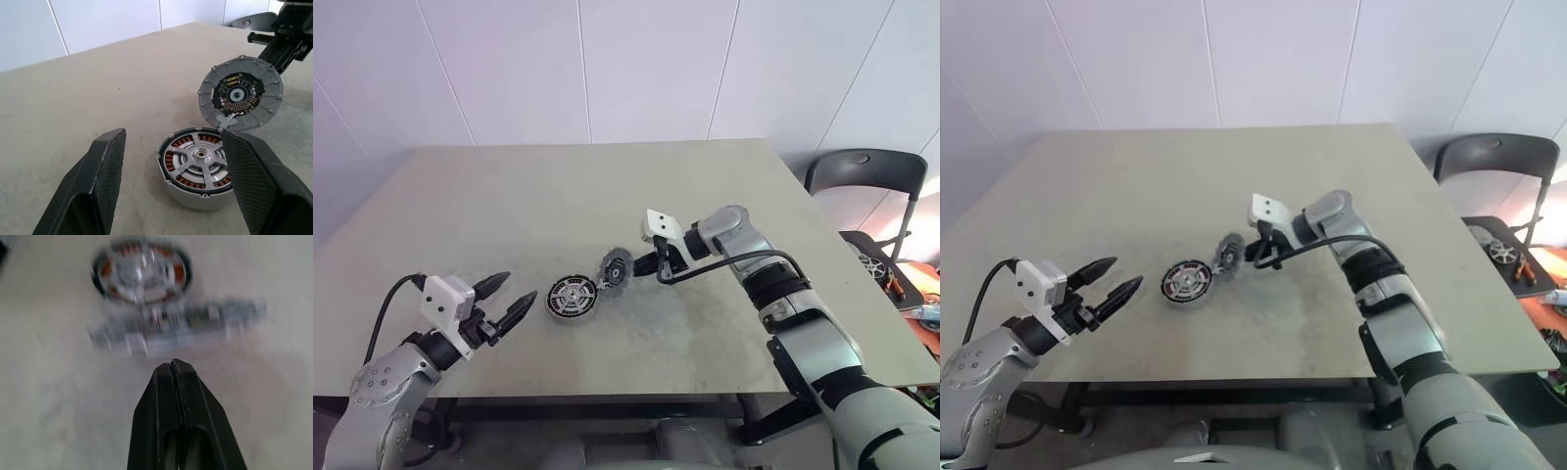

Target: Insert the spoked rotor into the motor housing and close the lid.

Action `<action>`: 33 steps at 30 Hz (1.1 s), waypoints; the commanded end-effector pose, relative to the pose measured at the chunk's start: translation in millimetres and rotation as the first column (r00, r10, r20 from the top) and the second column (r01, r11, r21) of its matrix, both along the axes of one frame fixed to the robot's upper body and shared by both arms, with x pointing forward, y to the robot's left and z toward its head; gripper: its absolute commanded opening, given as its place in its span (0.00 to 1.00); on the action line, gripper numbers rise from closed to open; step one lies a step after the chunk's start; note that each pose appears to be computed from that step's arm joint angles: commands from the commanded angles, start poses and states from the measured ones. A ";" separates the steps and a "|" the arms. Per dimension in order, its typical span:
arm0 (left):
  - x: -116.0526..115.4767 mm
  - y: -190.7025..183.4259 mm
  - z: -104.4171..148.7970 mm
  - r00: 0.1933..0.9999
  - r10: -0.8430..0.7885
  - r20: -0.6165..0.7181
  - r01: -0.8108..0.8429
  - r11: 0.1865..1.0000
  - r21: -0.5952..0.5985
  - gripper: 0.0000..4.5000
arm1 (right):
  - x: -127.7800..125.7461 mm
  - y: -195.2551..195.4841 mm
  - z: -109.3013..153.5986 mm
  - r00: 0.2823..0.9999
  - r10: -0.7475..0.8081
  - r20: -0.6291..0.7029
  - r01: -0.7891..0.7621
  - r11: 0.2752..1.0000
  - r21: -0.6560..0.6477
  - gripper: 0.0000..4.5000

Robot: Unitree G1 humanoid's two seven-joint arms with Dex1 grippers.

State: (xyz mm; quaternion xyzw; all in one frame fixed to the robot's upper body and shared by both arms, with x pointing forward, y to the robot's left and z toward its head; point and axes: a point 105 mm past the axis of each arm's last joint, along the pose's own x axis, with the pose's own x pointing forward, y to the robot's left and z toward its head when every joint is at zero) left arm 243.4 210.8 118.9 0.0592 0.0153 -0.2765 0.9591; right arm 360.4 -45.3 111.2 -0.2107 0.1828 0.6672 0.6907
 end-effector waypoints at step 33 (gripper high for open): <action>2.5 -7.5 20.4 0.998 0.001 0.063 -0.003 1.000 0.026 0.72 | -13.1 97.2 20.8 0.959 -0.160 -0.234 0.252 0.859 0.446 0.01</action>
